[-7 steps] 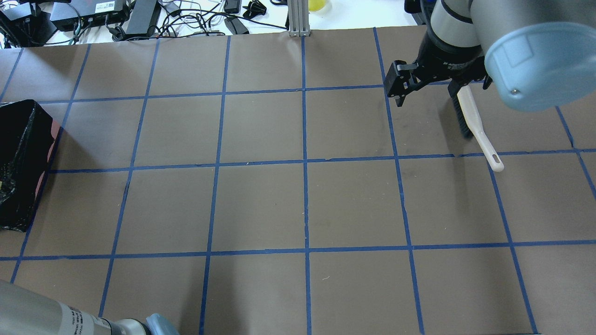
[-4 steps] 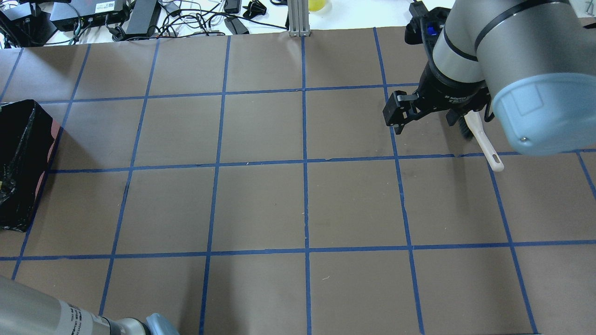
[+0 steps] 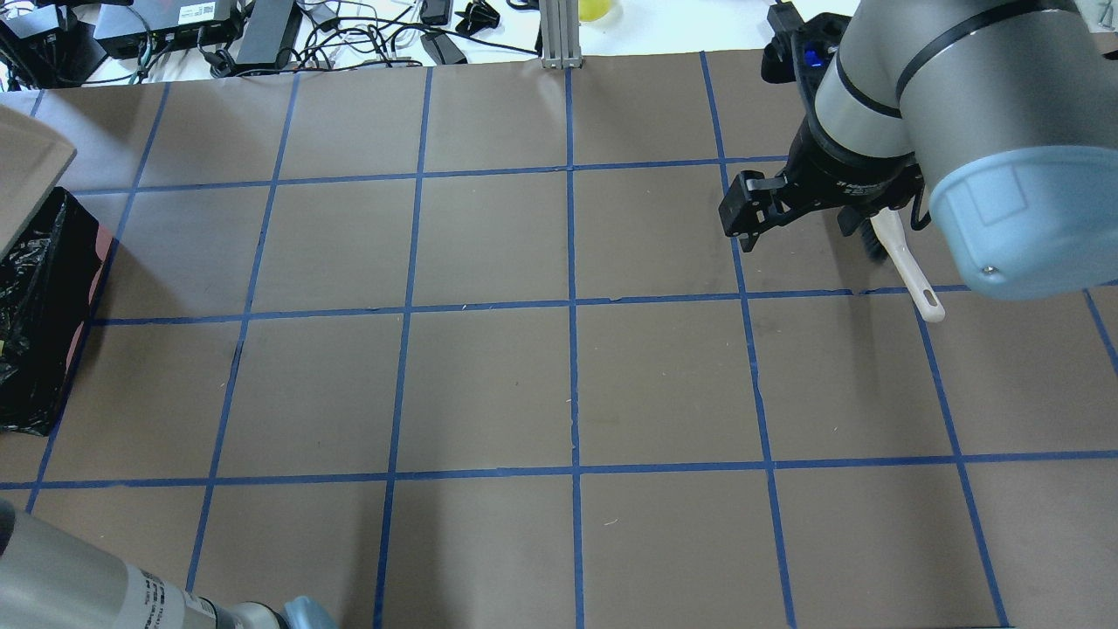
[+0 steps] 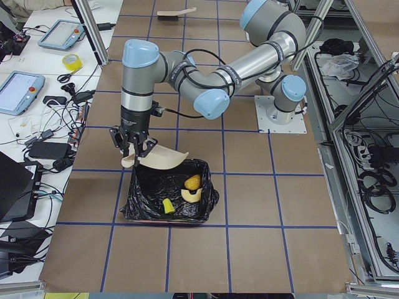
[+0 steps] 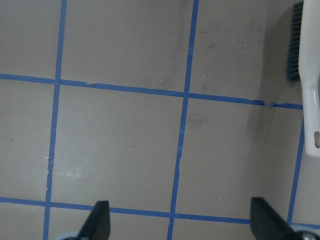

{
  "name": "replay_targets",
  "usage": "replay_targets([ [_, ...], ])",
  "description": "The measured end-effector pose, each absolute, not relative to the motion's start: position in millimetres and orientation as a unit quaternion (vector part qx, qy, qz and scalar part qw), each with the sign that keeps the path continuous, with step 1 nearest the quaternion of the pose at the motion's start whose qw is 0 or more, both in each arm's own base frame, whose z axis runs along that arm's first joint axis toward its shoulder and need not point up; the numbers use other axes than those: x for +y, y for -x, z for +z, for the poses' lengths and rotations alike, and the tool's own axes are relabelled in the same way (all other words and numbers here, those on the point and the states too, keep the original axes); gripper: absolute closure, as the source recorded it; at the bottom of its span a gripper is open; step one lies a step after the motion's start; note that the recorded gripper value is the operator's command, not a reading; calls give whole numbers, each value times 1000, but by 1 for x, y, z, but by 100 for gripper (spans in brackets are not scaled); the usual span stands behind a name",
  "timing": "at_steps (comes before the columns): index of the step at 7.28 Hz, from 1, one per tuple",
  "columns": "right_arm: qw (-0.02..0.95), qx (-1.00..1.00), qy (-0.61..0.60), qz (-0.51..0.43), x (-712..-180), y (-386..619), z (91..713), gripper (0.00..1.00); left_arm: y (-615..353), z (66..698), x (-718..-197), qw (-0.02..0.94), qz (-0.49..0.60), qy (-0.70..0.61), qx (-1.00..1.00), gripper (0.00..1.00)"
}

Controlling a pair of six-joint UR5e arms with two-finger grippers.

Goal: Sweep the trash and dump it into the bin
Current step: 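Bring the empty dustpan back over the table with the left gripper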

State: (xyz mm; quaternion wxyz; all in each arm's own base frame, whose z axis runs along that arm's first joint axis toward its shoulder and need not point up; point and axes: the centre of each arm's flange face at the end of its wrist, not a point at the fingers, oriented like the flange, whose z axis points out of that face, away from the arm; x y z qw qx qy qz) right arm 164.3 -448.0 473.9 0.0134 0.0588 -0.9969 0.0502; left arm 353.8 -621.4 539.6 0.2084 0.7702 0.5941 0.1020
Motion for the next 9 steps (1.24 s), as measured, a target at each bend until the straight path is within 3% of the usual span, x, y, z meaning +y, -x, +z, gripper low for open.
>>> replay_targets([
  [3,14,-997,-62,49,-453,-163,476,0,-281,514,-646,118,4,-715,689,100],
  [7,17,-998,-56,32,-454,-162,480,0,-142,470,-681,26,-11,-654,756,100],
  [9,18,-998,-55,25,-453,-162,478,0,-87,395,-704,5,-2,-644,765,100],
])
